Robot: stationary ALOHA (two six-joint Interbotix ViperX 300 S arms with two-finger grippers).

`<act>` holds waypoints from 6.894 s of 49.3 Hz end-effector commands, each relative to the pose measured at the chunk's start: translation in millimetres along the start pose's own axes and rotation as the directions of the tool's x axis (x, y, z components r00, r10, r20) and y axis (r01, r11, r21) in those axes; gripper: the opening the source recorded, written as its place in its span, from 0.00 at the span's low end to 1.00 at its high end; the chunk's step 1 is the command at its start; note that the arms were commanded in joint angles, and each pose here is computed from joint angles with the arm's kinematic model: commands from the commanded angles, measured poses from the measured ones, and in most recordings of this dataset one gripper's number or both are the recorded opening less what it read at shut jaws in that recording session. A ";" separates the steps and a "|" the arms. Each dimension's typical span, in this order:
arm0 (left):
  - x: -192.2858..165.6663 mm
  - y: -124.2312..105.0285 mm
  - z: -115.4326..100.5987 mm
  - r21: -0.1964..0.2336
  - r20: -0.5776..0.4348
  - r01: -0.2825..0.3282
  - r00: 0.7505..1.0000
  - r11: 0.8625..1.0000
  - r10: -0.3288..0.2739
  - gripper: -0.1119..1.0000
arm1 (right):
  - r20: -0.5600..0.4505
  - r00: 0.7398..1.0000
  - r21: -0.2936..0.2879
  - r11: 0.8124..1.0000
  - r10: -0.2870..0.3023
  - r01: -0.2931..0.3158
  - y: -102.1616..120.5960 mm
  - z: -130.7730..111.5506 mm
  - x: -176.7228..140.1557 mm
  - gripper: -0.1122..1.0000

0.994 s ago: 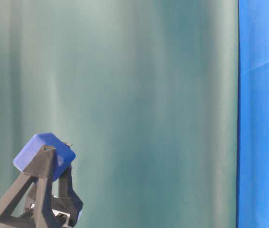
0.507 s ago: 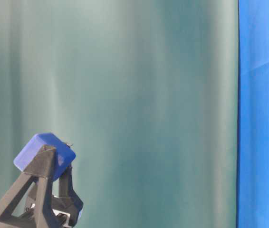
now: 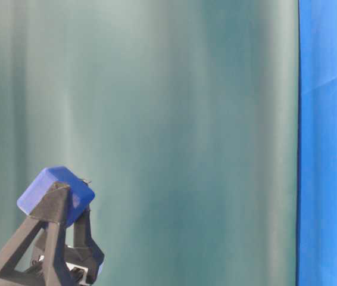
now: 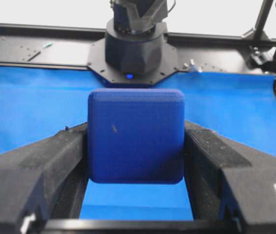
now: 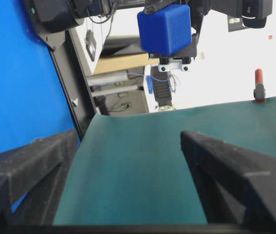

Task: Handover the blue block to the right arm after grasping it with the left arm, then place it in the designated position.
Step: 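Move the right gripper toward the left gripper and close on the cube, then open the left gripper and pull the cube away with the right gripper, then retract the right gripper holding the cube toward the right side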

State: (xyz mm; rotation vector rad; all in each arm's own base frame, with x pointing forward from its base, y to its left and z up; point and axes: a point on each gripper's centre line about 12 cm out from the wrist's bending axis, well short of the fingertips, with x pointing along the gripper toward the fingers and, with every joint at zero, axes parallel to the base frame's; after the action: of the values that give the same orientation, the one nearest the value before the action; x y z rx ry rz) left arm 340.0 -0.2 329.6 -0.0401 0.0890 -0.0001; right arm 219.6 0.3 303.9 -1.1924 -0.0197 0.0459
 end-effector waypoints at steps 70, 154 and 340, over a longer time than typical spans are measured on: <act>-10.3 0.2 18.0 -0.002 0.055 0.000 0.998 1.000 0.000 0.54 | 0.084 0.996 -0.129 0.991 -0.008 0.019 -53.6 9.4 190.9 0.96; -10.2 1.2 17.6 0.001 0.048 -0.004 0.999 1.000 0.004 0.54 | -0.064 0.995 -0.135 0.987 0.076 -0.085 -58.0 -3.5 195.7 0.58; -42.8 -1.8 20.1 -0.007 0.099 0.008 0.995 1.000 -0.007 0.94 | -0.103 0.993 0.941 0.329 0.058 0.079 -68.4 13.3 85.6 0.58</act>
State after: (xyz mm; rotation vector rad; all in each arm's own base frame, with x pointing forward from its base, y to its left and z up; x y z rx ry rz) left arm 303.7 -0.7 340.6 -0.0493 0.0292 -0.0027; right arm 308.2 -9.7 361.6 0.0386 0.1295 -0.0350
